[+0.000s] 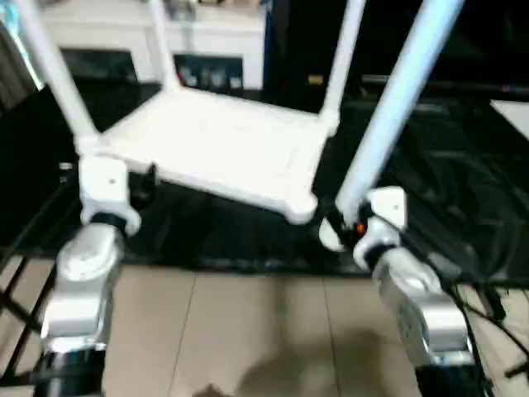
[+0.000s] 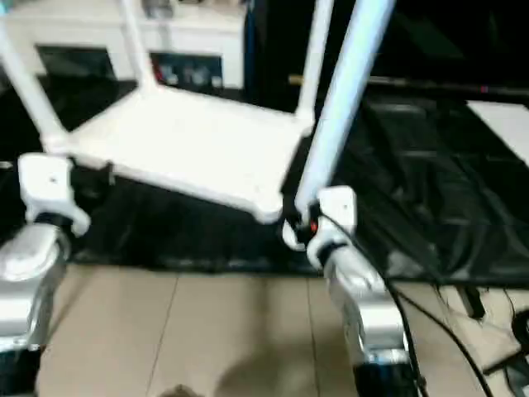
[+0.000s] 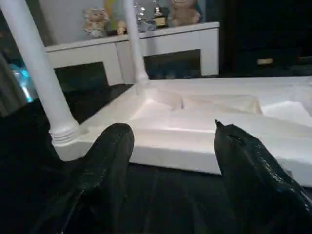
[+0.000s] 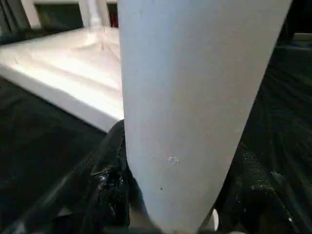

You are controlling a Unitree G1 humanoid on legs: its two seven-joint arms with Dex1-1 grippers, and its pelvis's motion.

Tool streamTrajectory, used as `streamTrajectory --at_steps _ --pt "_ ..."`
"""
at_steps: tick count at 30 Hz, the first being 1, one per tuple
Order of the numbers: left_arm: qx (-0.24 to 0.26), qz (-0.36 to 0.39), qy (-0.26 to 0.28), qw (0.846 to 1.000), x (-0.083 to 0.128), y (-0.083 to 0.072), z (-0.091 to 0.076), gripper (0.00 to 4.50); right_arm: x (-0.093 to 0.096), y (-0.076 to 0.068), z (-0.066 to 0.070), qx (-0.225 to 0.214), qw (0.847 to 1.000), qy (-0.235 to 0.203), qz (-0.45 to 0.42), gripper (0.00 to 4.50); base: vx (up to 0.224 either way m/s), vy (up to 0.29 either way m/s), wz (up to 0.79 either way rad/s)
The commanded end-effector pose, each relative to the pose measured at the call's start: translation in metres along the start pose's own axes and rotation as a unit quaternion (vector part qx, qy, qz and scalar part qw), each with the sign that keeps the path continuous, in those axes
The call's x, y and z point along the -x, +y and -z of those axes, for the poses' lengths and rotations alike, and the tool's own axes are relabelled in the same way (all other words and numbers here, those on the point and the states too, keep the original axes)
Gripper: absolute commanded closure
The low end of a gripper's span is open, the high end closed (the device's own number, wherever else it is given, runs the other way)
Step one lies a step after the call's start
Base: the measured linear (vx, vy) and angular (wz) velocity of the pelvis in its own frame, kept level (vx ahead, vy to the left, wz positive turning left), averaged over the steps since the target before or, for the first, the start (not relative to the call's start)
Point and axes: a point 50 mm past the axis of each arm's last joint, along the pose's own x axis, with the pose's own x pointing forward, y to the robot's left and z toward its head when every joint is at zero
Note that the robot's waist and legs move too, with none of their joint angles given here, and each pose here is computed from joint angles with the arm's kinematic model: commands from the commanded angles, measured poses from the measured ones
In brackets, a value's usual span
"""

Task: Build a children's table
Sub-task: Move to table

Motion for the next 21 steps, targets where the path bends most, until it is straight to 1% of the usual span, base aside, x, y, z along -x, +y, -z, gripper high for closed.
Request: streamTrajectory --at_steps 1,4,6,8,9,14,21 --pt "-0.012 0.020 -0.017 1.000 -0.002 -0.004 -0.006 1.47 0.000 -0.002 -0.002 0.015 1.000 -0.007 0.004 2.62 -0.077 0.094 -0.12" --pt "-0.006 0.032 -0.014 0.999 -0.001 -0.007 -0.005 1.47 -0.001 -0.003 0.000 0.012 1.000 0.002 0.002 2.62 -0.078 0.092 -0.09" --pt "-0.007 0.042 -0.014 0.999 -0.002 -0.011 -0.005 1.47 -0.001 -0.006 0.000 0.002 1.000 0.005 0.013 2.62 -0.093 0.075 0.05" --pt "-0.006 0.042 -0.013 0.999 -0.002 -0.011 -0.005 1.47 -0.001 -0.006 -0.001 0.003 1.000 0.004 0.014 2.62 0.105 -0.062 0.14" --pt "-0.007 0.044 -0.014 0.999 -0.002 -0.011 -0.005 1.47 -0.002 -0.006 -0.002 0.000 1.000 0.002 0.014 2.62 0.253 -0.034 0.03" --pt "-0.006 0.050 -0.017 0.999 -0.005 -0.013 -0.006 1.47 -0.002 -0.008 -0.002 0.003 1.000 -0.003 0.014 2.62 0.117 0.073 0.26" --pt "-0.003 0.062 -0.015 0.998 -0.007 -0.016 -0.006 1.47 -0.002 -0.010 -0.005 0.010 1.000 -0.010 0.022 2.62 0.148 0.029 -0.02"
